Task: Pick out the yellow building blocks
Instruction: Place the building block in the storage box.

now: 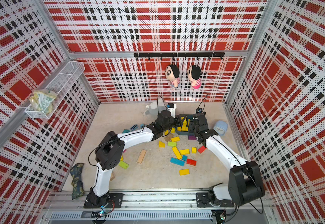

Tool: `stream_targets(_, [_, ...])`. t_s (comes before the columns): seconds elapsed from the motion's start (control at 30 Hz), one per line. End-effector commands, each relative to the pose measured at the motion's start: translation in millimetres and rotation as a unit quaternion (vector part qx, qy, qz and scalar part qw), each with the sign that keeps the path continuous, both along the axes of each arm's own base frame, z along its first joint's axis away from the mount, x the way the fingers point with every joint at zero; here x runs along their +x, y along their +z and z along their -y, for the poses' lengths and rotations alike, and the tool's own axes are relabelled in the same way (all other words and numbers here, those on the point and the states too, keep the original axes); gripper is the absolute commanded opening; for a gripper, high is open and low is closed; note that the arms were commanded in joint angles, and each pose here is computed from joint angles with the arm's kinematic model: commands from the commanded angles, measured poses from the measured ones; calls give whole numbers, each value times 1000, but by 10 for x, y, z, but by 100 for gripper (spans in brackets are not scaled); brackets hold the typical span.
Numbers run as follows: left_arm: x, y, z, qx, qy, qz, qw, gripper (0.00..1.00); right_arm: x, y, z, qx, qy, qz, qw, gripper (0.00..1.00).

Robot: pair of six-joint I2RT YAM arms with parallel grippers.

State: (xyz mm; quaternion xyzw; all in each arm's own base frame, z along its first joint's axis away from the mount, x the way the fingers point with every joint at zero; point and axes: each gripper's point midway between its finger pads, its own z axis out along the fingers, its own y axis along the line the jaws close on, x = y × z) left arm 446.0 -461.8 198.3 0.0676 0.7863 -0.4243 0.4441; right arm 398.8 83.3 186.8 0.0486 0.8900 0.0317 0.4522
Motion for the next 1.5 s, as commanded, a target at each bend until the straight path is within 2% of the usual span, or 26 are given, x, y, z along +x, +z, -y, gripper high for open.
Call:
stream_targets(0.0, [150,-184,107,4,3,-9,1000,10,-71,56,131,-13,-24,1,1000,47])
stream_targets(0.27, [442,-774,91,58,62,-47,995,13,-142,41,153,-16,-24,-6,1000,47])
stream_targets(0.37, [458,-894,79,76,71,-50,993,24,-159,30,158,-18,-23,-8,1000,47])
stream_targets(0.47, [459,-932,66,85,76,-52,992,41,-163,23,164,-21,-21,-9,1000,47])
stream_targets(0.53, [460,-882,74,84,75,-48,992,50,-160,22,145,-23,-15,-9,1000,47])
stream_targets(0.63, [479,-720,77,79,77,-35,993,58,-140,39,120,-25,-6,-7,1000,47])
stream_targets(0.83, [463,-182,-133,55,95,-3,994,61,-87,114,17,-33,34,10,999,47])
stream_targets(0.93, [425,33,-486,36,128,5,991,61,-87,173,-295,-26,124,36,991,50])
stream_targets(1.03, [377,120,-964,17,174,-9,984,60,-193,231,-731,-61,243,73,965,53])
stream_targets(1.07, [338,91,-1139,13,191,-19,981,60,-257,225,-897,-73,290,82,951,53])
stream_targets(1.13, [288,111,-1466,4,225,-26,974,59,-392,165,-1182,-101,369,96,919,54])
stream_targets(1.27, [100,51,-2054,3,286,-40,957,59,-685,-150,-1663,-138,512,94,842,56])
stream_targets(1.37, [-37,-10,-2455,-8,331,-55,942,60,-796,-406,-1902,-161,577,73,797,59])
stream_targets(1.47, [-176,-68,-2808,-15,373,-67,925,60,-795,-612,-2072,-170,611,55,771,61])
